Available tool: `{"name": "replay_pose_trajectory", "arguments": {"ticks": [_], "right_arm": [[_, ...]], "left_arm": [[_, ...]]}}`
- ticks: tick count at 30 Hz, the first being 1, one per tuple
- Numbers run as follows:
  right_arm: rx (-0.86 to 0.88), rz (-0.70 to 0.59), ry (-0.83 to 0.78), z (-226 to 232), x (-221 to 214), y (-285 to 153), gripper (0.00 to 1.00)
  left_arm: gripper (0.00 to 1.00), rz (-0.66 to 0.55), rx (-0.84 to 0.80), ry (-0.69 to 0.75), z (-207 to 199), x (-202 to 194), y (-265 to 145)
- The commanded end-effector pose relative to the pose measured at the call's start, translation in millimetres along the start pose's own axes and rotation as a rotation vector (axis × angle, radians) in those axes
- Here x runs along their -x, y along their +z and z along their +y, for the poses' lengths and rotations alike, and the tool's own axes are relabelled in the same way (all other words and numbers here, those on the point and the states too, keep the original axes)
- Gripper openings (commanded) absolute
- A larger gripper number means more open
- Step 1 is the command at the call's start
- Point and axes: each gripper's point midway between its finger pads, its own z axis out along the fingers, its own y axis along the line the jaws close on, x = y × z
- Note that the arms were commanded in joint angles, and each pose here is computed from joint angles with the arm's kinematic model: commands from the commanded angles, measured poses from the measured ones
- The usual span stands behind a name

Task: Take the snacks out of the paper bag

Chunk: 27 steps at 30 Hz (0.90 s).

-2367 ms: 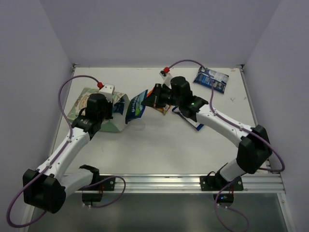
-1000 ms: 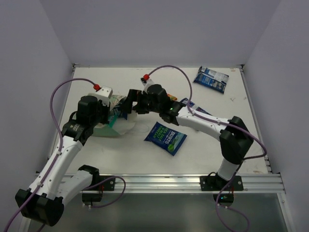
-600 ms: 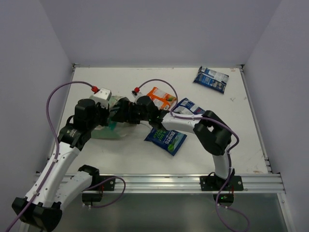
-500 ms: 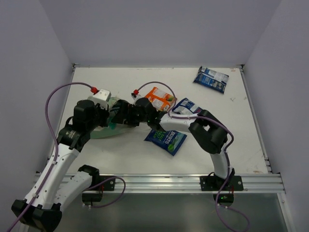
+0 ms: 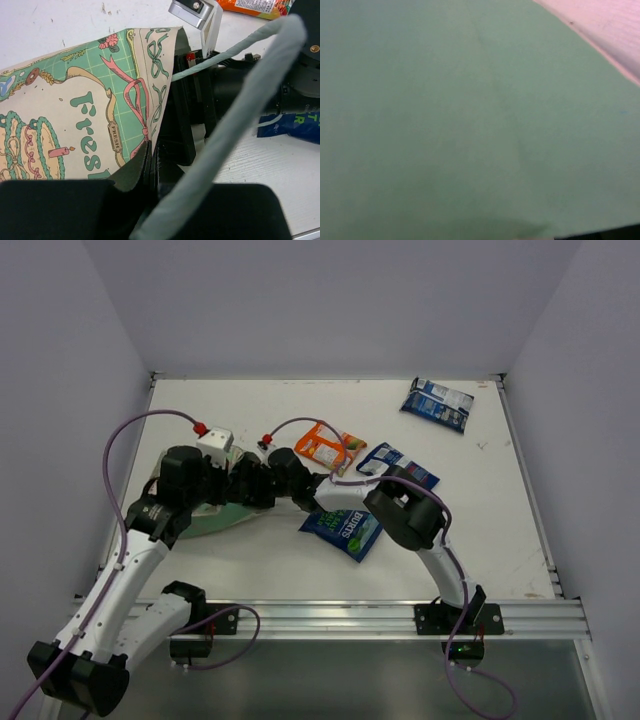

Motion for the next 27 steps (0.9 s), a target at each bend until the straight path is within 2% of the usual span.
{"name": "replay_pose_trajectory", "arguments": {"ticks": [1, 3, 9, 13, 15, 16, 17, 19, 20, 22, 23, 25, 27], "right_arm": [[0.204, 0.008, -0.089, 53, 1, -1, 0.84], [0.210, 0.006, -0.102, 58, 2, -5, 0.79], [0.203, 0.062, -0.101, 56, -9, -9, 0.79], [0.123, 0.086, -0.101, 36, -16, -7, 0.78], [0.094, 0.088, -0.099, 27, -16, -5, 0.72], [0.057, 0.092, -0.086, 18, -19, -3, 0.69], [0.038, 0.089, -0.083, 13, -18, -2, 0.60], [0.009, 0.089, -0.075, 3, -17, -2, 0.50], [-0.003, 0.088, -0.070, -2, -17, -2, 0.37], [-0.011, 0.079, -0.057, -6, -12, -5, 0.24], [-0.014, 0.066, -0.062, -5, -9, -9, 0.12], [-0.010, 0.035, -0.072, -1, 2, -17, 0.00], [0.001, -0.007, -0.084, 9, 18, -33, 0.00]], "left_arm": [[0.00, -0.093, -0.103, -0.019, -20, 23, 5], [0.00, -0.081, -0.108, -0.018, -21, 20, 8], [0.00, -0.089, -0.132, -0.022, -26, 24, 21], [0.00, -0.126, -0.163, -0.027, -32, 34, 25], [0.00, -0.146, -0.174, -0.025, -34, 40, 24], [0.00, -0.147, -0.175, -0.022, -34, 40, 23], [0.00, -0.153, -0.175, -0.019, -34, 41, 22], [0.00, -0.161, -0.178, -0.015, -35, 41, 20], [0.00, -0.166, -0.176, -0.013, -34, 40, 18], [0.00, -0.165, -0.170, -0.012, -33, 35, 16], [0.00, -0.154, -0.159, -0.012, -31, 31, 17], [0.00, -0.135, -0.148, -0.013, -29, 21, 19], [0.00, -0.126, -0.142, -0.015, -28, 16, 21]]}}
